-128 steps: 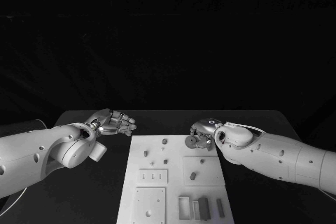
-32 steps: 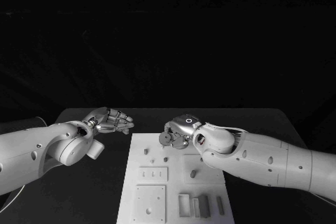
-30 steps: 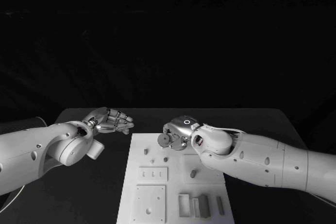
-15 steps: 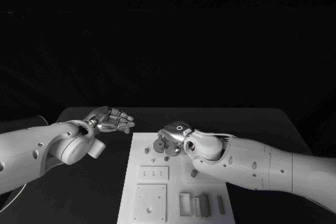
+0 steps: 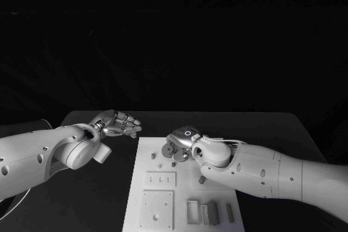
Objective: Assemble the parts on the task board
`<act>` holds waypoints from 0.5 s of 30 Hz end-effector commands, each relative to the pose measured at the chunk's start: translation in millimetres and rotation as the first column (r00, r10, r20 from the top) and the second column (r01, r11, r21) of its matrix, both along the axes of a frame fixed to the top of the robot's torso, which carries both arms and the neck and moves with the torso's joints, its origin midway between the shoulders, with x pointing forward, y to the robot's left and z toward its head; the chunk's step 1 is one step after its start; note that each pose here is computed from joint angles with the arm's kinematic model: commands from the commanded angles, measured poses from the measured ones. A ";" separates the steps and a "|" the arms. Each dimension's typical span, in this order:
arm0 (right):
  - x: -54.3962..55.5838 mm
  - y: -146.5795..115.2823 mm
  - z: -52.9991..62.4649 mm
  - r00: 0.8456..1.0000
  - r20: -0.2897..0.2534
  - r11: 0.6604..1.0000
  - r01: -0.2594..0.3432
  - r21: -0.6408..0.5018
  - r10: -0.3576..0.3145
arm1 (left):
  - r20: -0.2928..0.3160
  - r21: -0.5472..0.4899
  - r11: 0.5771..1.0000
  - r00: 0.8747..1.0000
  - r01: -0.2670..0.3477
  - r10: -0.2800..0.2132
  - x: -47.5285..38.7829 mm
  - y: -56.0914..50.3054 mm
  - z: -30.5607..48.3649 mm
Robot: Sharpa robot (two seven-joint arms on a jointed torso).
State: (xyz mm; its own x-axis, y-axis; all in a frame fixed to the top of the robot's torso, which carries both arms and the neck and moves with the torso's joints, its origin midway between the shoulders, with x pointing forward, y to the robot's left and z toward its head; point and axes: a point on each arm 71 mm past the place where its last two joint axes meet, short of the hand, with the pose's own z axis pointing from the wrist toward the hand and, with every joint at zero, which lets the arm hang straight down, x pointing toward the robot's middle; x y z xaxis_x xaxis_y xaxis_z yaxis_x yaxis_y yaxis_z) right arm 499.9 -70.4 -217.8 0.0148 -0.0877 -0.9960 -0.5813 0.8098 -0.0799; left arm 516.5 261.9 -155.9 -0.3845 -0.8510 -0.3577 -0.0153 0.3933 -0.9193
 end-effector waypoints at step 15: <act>2.2 2.9 -0.7 1.000 0.028 1.000 0.005 -0.009 -0.005 | 0.001 -0.003 1.000 1.000 0.020 -0.020 0.0 -3.6 1.2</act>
State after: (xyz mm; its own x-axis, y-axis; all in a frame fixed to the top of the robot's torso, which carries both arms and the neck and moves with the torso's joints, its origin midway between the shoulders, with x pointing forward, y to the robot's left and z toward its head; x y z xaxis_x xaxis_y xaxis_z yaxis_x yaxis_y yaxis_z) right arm 502.6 -68.7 -218.2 0.0315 -0.0894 -0.9955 -0.5704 0.8163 -0.0913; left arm 516.6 261.4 -156.0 -0.3864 -0.8503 -0.3573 -0.0160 0.3935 -0.9192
